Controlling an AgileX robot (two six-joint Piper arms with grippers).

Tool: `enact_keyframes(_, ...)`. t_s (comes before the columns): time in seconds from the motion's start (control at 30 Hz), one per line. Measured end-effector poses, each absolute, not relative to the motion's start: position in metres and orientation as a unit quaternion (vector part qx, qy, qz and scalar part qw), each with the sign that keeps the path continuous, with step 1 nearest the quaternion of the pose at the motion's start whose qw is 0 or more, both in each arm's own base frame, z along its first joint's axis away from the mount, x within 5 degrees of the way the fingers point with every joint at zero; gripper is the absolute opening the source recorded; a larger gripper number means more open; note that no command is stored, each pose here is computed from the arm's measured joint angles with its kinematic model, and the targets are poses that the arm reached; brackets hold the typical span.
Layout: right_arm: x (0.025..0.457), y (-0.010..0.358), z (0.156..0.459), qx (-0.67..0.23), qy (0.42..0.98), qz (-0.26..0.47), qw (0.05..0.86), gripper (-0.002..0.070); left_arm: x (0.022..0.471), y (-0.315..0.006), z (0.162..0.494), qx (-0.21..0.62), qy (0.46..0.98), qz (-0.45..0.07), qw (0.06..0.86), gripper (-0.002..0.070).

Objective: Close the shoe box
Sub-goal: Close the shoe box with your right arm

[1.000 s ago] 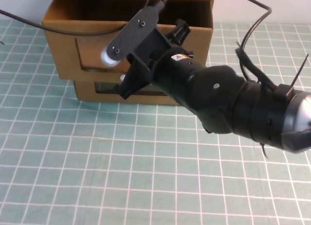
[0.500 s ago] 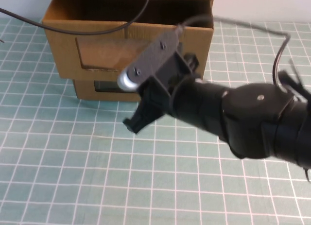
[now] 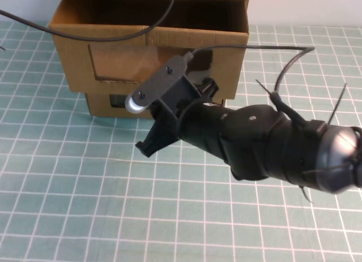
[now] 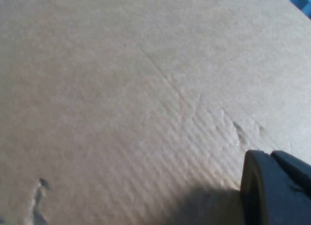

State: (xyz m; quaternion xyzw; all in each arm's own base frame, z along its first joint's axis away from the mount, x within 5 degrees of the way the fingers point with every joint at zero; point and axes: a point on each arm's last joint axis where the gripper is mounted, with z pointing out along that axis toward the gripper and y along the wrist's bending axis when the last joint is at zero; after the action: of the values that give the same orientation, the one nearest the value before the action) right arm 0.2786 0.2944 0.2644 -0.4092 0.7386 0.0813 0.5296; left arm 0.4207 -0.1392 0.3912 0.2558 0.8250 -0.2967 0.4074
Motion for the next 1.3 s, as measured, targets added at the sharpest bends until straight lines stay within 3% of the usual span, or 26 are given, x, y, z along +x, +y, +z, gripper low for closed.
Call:
enact_keyframes(0.23,0.297,0.304,0.266,-0.405,0.728,0.039,0.552,-0.0014,0.421,-0.139,0.391,0.256,0.825,-0.297,0.407,-0.0005)
enact_keyframes(0.63,0.343,0.288,0.287,-0.374,0.720,0.034,0.584,-0.0014,0.420,-0.139,0.391,0.257,0.825,-0.297,0.406,-0.0005)
enact_keyframes(1.07,0.332,0.293,0.294,-0.406,0.704,0.091,0.575,-0.0014,0.420,-0.139,0.391,0.257,0.825,-0.297,0.406,-0.0005)
enact_keyframes(1.3,0.325,0.294,0.278,-0.424,0.712,0.115,0.548,-0.0014,0.420,-0.139,0.391,0.257,0.825,-0.296,0.406,-0.0005)
